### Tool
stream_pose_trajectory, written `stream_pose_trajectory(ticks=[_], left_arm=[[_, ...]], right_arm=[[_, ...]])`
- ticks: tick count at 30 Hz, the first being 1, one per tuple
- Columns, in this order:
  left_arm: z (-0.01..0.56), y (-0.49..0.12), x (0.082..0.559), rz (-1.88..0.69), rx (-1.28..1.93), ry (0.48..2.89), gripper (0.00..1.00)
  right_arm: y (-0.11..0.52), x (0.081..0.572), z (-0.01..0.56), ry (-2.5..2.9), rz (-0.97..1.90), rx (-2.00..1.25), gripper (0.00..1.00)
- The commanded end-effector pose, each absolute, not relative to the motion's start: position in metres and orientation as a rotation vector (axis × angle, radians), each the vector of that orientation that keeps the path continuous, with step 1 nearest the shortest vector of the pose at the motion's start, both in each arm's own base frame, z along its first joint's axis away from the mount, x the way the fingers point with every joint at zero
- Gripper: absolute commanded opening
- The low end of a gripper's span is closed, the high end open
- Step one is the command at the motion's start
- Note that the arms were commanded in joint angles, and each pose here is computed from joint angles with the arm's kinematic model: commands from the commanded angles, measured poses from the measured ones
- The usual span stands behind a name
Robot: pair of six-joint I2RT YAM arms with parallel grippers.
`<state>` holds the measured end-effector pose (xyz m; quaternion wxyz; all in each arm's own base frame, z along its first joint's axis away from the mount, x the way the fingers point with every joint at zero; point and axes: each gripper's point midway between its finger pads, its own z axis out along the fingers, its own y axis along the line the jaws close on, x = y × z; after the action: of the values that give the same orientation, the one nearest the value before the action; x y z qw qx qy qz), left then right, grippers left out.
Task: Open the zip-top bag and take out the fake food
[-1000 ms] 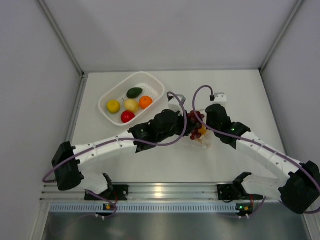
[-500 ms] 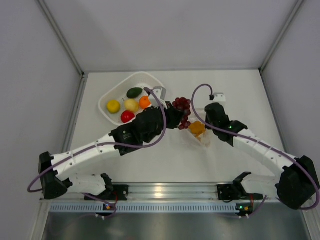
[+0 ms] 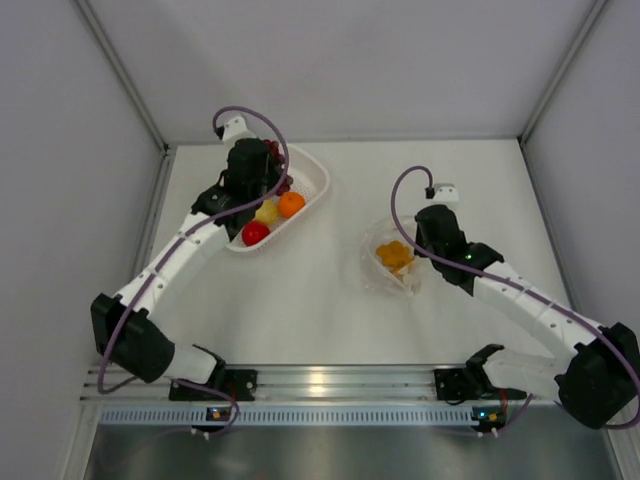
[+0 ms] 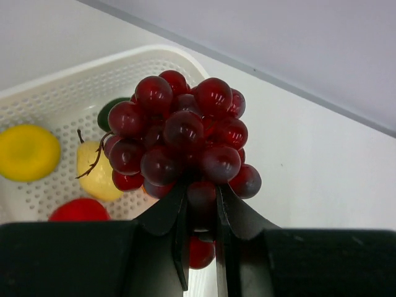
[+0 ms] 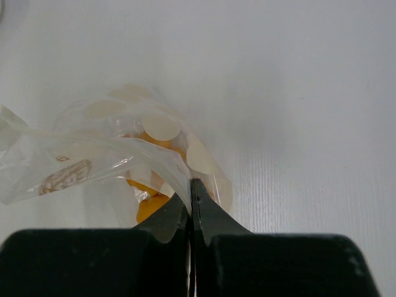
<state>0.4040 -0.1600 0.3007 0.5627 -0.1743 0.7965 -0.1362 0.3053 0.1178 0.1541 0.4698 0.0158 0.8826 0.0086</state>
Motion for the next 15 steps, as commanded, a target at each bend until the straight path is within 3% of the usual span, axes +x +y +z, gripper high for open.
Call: stream_pose_trajectory(ticks=[1, 7, 15], left_arm=[[0.296, -0.153, 0.448, -0.344, -0.422, 1.896, 0.00], [0.264, -0.138, 0.524, -0.358, -0.517, 1.942, 0.00], [0.228, -0.146, 0.580, -0.368, -0.526, 1.986, 0.02]], right_arm=[[0.119, 0.311, 0.181, 2.091, 0.063, 0.057, 0.00], [0.117, 0.309, 0.187, 2.083, 0.062, 0.041, 0.00], [0.117, 0.306, 0.196, 2.069, 0.071, 0.015, 0.00]])
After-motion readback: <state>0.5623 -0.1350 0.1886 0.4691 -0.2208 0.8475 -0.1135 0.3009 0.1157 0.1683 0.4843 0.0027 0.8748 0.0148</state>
